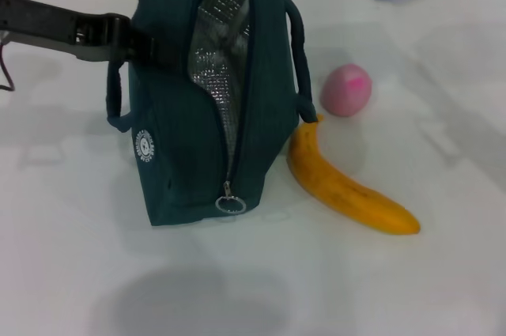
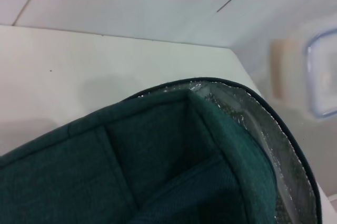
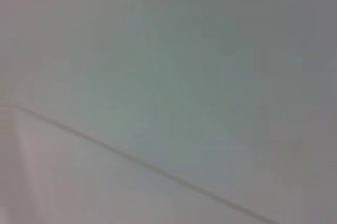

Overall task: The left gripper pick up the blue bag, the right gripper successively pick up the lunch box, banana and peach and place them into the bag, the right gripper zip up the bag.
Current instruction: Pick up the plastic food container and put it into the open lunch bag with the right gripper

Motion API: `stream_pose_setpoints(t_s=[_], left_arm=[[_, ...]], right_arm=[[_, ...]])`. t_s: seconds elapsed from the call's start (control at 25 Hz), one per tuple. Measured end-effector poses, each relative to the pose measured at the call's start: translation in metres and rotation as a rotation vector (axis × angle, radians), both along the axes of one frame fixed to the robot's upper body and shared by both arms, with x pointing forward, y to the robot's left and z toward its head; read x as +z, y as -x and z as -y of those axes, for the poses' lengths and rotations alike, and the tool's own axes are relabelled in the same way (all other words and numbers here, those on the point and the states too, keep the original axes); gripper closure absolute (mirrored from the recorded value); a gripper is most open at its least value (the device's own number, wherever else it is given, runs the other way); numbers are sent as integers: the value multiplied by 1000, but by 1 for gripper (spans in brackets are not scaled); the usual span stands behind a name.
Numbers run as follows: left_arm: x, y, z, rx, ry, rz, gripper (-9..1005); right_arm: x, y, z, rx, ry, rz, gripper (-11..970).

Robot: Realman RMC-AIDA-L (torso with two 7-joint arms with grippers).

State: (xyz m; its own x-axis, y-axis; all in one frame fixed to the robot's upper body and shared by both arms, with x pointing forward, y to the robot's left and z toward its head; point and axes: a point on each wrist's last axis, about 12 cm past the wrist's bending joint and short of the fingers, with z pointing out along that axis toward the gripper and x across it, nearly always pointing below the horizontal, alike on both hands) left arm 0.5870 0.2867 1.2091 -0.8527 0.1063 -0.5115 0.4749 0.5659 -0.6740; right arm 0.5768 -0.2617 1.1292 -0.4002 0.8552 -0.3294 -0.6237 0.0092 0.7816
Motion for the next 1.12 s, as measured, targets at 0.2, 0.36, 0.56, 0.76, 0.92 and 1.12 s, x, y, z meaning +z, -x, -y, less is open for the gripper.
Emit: stream_pose_setpoints(t_s=[0.2, 0.36, 0.56, 0.76, 0.92, 1.12], left_arm=[[-1, -3, 6, -12, 5, -31, 957], [0, -7, 13, -28, 2, -40, 957], [0, -7, 16, -33, 3, -40, 958], [1, -8, 20, -43, 13, -34, 958], [1, -8, 20, -41, 22, -31, 958], [0, -7, 19, -39, 27, -33, 959]], right_arm=[[25, -16, -22, 96, -37, 74, 799], [35, -22, -41, 170, -48, 92, 792], [38, -25, -62, 262, -7, 81, 783], [29, -22, -73, 314, 39, 30, 774], [18, -19, -74, 328, 98, -18, 767], [-1, -11, -62, 298, 154, -78, 759]])
